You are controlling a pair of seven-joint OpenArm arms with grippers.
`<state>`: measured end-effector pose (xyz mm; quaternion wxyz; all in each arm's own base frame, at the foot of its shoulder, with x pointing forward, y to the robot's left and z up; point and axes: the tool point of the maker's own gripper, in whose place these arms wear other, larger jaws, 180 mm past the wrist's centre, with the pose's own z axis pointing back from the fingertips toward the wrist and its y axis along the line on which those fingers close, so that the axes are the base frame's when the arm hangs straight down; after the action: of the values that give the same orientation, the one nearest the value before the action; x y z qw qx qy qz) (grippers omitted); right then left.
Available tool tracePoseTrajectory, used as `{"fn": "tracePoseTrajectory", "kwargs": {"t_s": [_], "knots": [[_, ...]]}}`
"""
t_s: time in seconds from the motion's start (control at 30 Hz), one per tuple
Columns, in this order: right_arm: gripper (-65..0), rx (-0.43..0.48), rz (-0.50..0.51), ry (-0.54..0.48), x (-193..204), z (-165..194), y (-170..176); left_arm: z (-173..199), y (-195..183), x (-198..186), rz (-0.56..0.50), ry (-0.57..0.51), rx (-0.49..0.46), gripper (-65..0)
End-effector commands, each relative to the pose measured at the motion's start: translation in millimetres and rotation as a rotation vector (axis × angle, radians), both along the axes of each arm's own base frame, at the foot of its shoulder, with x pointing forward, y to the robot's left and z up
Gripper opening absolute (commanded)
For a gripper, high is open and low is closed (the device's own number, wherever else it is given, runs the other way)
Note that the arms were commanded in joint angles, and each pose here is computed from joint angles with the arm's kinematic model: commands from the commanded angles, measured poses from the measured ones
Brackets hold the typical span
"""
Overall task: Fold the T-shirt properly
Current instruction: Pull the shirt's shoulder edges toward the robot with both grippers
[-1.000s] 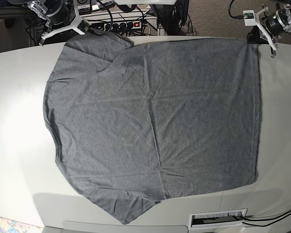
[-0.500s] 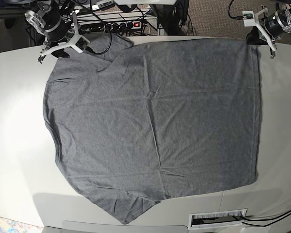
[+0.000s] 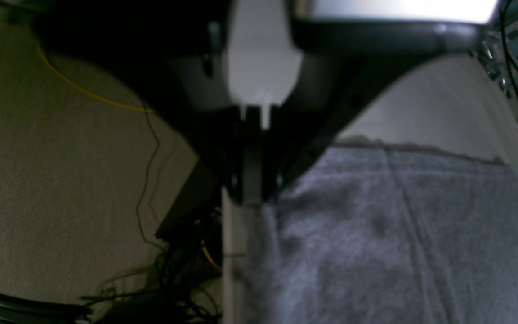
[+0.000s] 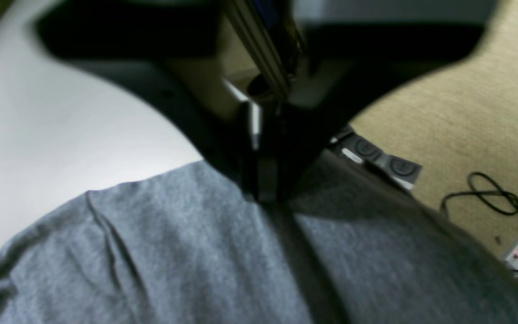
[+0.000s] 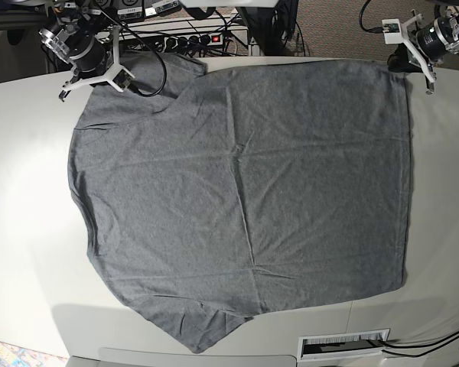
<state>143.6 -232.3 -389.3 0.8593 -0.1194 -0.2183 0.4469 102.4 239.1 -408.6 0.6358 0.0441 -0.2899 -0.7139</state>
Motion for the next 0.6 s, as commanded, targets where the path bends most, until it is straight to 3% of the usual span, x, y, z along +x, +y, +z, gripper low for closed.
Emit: {"fn": "tracePoseTrajectory", "kwargs": {"t_s": [0.0,0.2,0.43,0.57], "knots": [[-65.0,0.002,0.004,-0.018,4,5,0,-4,2,-10,-0.02,0.046,0.017,-65.0],[-65.0,-0.052,-0.018,0.026,-7,6,-7,-4,2,-11,-0.018,0.049,0.018,-65.0],[-65.0,-0.046,0.037,0.071,-44,26,15,-6,4,-17,-0.017,0.068,0.027,-65.0],[-65.0,-0.115,0.073,0.08,-56,33,11,-9,7,-34,-0.027,0.11,0.035,-65.0]]}}
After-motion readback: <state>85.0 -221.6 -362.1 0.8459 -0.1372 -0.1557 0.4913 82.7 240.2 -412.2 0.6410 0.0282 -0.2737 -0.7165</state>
